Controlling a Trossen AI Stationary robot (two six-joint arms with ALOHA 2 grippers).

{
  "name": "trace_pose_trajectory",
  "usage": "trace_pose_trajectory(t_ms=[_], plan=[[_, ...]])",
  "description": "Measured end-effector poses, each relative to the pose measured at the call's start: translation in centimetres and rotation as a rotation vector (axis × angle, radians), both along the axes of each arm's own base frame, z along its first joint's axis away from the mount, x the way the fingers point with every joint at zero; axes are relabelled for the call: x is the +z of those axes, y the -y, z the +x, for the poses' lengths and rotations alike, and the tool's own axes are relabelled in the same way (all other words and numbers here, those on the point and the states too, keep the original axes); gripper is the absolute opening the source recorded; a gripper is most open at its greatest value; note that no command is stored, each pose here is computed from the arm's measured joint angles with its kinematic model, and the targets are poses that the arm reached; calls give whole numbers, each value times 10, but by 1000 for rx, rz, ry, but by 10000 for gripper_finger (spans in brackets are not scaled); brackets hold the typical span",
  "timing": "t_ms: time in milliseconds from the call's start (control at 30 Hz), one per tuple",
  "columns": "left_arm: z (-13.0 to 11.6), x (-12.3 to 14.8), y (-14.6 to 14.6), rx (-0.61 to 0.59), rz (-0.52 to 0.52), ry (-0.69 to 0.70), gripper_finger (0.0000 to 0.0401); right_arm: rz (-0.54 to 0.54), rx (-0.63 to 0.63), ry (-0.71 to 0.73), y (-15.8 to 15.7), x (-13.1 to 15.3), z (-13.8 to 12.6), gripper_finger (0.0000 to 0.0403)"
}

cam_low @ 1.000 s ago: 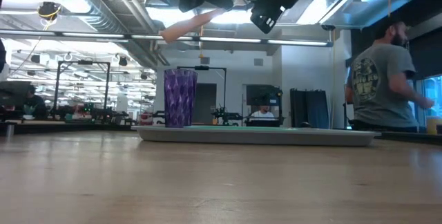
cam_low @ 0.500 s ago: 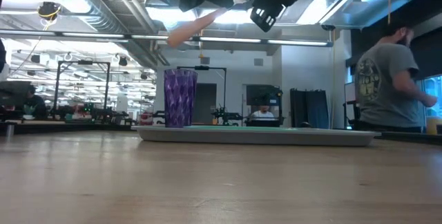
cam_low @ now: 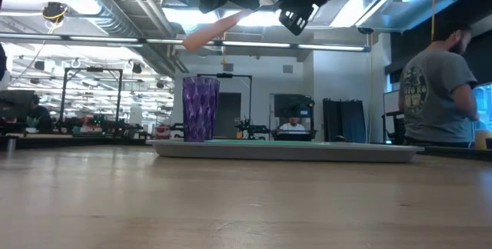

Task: Pick and place plate/cup/fork/spoon on tray
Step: Put the yellow fork on the gray tray to the right of the yellow spoon

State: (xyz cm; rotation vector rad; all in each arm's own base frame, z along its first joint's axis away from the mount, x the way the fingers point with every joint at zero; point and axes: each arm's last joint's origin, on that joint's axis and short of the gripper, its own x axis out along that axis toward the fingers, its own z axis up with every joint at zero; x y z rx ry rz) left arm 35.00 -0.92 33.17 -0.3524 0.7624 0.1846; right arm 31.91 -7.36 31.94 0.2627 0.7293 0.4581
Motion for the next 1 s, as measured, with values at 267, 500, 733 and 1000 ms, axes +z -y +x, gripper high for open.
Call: trace_pose_trajectory(t_ms=[267, 500, 733, 1000], plan=[[0, 0, 1, -2, -1, 0, 0, -5, 0, 18, 0, 1, 1, 84], [0, 0, 1, -2, 0, 0, 0, -12, 0, 40, 1, 3, 3, 80], [0, -1, 1, -5, 8, -6, 0, -3, 11, 47, 0, 3, 3, 17], [0, -1, 1, -17, 27, -9, 4, -28, 42, 59, -7, 3, 4, 6]])
